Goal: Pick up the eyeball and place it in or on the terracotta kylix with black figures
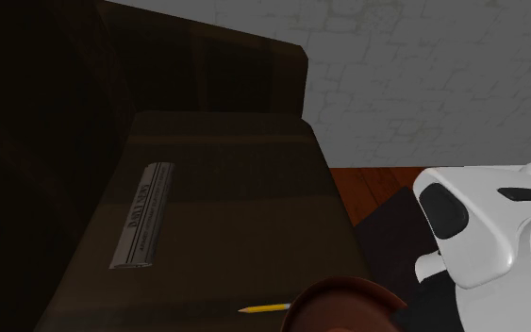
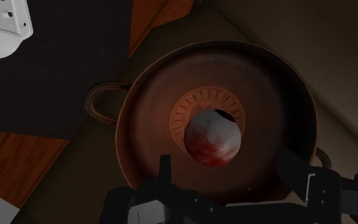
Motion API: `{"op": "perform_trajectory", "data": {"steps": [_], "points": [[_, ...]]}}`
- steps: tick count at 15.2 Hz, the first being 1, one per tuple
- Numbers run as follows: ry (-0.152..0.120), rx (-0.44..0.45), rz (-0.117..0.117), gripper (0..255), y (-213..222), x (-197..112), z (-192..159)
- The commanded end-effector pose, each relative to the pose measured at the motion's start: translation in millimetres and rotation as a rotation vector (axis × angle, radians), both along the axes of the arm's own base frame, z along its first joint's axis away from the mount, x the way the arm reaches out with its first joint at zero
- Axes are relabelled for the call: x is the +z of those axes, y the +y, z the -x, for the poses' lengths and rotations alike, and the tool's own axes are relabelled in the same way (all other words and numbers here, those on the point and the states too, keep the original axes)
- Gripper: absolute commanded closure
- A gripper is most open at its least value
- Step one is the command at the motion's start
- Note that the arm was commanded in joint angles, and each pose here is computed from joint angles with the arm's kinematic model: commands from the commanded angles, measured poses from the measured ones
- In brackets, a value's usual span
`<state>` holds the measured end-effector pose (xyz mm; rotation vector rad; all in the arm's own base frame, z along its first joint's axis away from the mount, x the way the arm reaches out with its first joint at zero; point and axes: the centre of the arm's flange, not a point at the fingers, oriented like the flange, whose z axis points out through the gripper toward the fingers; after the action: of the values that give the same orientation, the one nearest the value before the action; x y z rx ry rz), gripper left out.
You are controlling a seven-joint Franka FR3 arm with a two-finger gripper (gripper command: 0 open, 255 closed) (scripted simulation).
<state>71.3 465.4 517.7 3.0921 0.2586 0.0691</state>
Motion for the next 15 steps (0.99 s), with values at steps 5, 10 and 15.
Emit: {"op": "perform_trajectory", "data": {"steps": [5,10,15], "points": [[0.0,0.0,0.0,0,1,26,1],[0.0,0.0,0.0,0,2,50,2],[0.0,0.0,0.0,0,2,50,2]]}}
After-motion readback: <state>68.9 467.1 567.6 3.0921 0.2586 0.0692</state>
